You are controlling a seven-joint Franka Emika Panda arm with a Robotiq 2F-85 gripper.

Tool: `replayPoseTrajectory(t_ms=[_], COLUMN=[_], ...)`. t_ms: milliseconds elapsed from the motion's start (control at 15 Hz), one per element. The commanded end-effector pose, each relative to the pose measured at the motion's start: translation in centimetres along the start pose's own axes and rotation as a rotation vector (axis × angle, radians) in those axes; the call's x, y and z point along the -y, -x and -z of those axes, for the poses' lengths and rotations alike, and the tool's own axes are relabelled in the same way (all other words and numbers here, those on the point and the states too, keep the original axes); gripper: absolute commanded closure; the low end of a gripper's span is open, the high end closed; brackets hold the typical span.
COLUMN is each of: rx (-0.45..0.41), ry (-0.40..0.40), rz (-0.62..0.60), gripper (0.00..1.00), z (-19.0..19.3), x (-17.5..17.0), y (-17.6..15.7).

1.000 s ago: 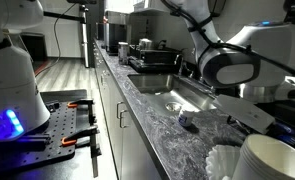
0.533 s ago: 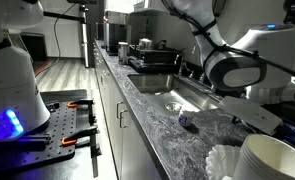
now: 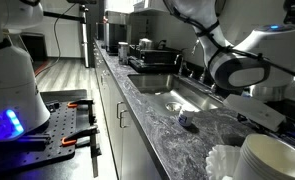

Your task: Move the container to the left

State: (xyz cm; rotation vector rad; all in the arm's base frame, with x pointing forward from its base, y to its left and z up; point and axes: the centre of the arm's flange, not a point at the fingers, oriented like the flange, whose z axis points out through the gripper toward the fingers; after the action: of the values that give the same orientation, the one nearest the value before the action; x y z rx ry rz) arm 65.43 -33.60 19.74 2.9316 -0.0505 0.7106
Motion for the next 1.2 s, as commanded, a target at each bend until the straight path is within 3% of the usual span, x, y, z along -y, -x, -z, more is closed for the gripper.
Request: replayPoseTrajectory(t_ms=[0,1133], rx=[-0.005,-0.04], ry=[0.005,0.045], rz=[-0.01,0.019], gripper=[1.0,1.0], z=[-0.6,-1.5], x=[-0.7,-2.4], y=[-2.0,-4.1])
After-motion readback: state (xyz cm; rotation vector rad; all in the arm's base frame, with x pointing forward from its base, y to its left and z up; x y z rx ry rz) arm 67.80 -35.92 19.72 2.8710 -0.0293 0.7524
